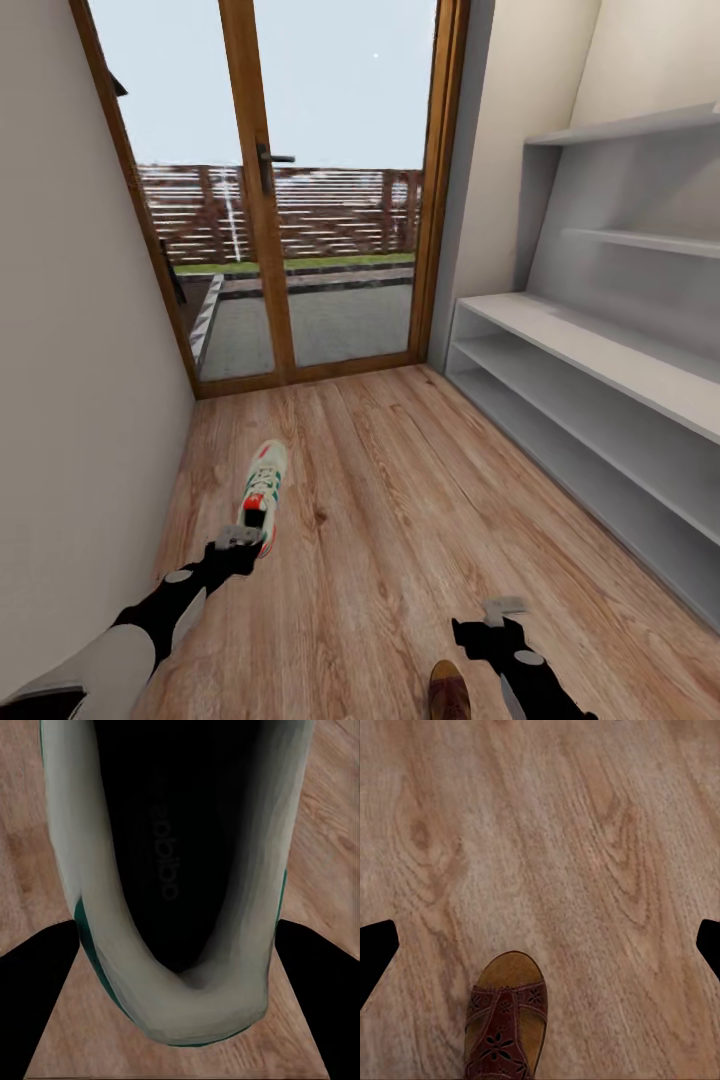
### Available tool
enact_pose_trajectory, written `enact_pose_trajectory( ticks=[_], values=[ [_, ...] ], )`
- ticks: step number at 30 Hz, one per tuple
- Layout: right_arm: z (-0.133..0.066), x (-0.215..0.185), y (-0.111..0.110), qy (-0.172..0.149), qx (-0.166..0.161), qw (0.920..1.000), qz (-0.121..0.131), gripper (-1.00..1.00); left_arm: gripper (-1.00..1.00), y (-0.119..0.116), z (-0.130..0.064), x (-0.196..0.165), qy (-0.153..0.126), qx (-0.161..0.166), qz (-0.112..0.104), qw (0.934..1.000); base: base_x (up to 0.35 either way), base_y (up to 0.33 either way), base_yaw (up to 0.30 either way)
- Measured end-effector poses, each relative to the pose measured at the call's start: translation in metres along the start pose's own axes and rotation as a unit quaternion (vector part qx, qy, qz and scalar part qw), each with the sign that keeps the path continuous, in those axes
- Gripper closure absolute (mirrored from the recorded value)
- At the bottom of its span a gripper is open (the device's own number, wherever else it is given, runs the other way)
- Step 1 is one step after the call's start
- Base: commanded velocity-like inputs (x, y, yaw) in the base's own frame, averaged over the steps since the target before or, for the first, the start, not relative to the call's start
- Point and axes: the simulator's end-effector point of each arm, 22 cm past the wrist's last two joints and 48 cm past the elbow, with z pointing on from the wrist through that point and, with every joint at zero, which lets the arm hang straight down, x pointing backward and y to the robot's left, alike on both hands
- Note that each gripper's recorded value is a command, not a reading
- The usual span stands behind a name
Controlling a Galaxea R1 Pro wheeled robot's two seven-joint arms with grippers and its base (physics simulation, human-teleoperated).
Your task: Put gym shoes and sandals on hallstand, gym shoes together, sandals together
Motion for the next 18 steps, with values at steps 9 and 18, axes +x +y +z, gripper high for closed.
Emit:
enact_pose_trajectory(
  ticks=[9,18],
  values=[
    [0.0,0.001,0.02,0.005,-0.013,0.9999,0.004,-1.0,1.0,0.039,0.001,-0.063,-0.007,-0.023,0.01,0.9997,0.0,0.0,0.0],
    [0.008,0.019,0.03,0.018,-0.021,0.9996,-0.009,-1.0,1.0,0.043,0.005,-0.073,-0.015,-0.024,0.014,0.9995,0.0,0.0,0.001]
  ],
)
